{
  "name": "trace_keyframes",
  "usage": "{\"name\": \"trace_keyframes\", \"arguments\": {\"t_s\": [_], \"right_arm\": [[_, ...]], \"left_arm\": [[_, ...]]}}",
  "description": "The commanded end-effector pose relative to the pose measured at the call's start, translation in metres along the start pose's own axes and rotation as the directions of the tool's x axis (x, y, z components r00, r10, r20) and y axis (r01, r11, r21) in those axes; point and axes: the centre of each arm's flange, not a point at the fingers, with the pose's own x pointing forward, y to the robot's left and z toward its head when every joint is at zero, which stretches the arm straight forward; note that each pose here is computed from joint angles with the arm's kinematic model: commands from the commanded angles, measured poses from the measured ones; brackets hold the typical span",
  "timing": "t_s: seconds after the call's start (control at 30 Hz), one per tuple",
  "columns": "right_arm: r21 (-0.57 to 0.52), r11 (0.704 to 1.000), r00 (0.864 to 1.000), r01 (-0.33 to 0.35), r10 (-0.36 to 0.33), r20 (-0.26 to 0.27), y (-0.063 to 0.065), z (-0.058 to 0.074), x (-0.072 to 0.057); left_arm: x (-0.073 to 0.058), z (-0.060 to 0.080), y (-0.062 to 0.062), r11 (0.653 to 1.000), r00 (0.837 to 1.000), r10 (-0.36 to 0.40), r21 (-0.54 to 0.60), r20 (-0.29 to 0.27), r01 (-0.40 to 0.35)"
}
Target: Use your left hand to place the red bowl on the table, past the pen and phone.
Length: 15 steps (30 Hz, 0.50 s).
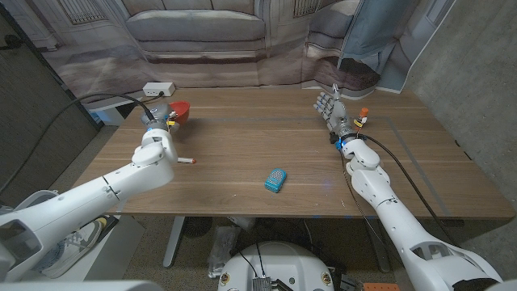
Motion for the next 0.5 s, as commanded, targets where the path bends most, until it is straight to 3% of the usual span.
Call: {"name": "trace_keyframes", "arguments": {"t_s": [0.03,0.5], "right_arm": [[-0.003,1.0,1.0,0.015,-0.015,0.0,-0.004,0.002,-0.003],[-0.009,1.0,1.0,0.016,-0.016,0.001,-0.003,0.001,-0.003]], "left_arm": [[0.013,-0.006,-0.003,1.0,0.999,-0.018,0.014,-0.035,0.018],[0.025,-0.012,-0.018,0.999,0.998,-0.038,0.008,-0.058,0.039]]}}
